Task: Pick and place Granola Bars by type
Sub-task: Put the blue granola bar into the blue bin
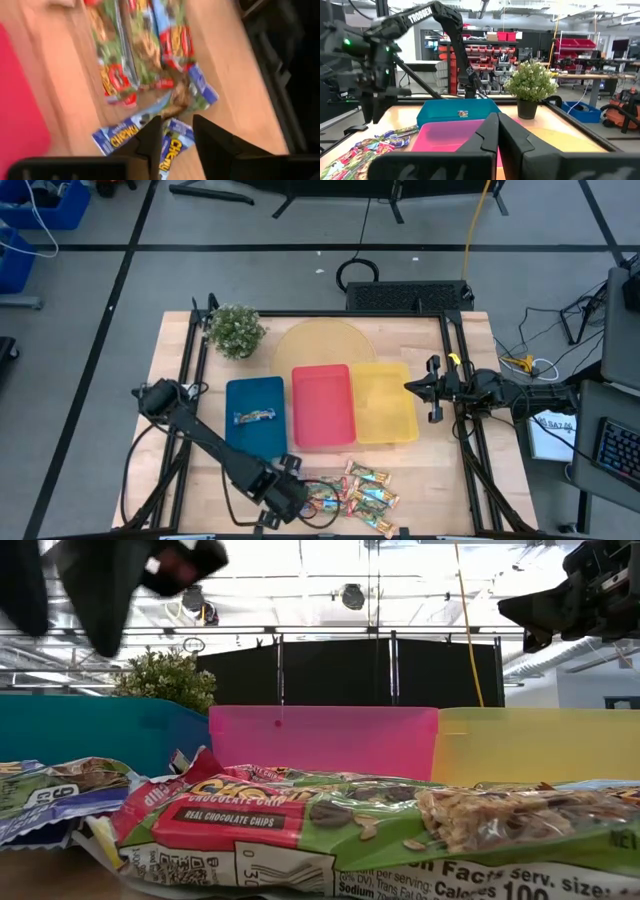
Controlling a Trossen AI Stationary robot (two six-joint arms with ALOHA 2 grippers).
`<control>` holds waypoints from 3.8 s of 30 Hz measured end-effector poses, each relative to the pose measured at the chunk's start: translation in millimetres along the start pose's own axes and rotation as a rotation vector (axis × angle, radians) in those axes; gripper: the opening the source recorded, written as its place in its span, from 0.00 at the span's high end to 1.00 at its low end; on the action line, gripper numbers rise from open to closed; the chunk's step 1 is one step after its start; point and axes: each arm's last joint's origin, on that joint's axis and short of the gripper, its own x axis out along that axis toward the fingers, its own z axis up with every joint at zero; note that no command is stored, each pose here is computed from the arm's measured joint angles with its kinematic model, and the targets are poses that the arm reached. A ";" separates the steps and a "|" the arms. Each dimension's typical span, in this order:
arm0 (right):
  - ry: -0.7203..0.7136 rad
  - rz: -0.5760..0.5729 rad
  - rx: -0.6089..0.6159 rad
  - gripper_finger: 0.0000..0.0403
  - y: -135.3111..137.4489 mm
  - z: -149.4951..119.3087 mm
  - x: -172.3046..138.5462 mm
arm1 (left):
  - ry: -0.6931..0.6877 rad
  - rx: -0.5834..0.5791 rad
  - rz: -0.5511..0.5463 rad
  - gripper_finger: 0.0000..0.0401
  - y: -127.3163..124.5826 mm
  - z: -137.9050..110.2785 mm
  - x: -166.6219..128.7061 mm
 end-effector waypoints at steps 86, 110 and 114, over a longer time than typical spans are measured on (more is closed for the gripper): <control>0.048 -0.002 0.029 1.00 0.0 -4.6 -0.1 | 0.003 -0.322 -0.218 0.85 -16.7 -39.0 38.4; 0.048 -0.003 0.029 1.00 0.0 -4.5 -0.1 | -0.166 -0.372 -0.058 0.96 -5.1 -42.1 -48.2; 0.048 -0.003 0.029 1.00 0.0 -4.6 -0.1 | -0.184 -0.353 -0.040 0.90 -12.4 -42.1 -42.2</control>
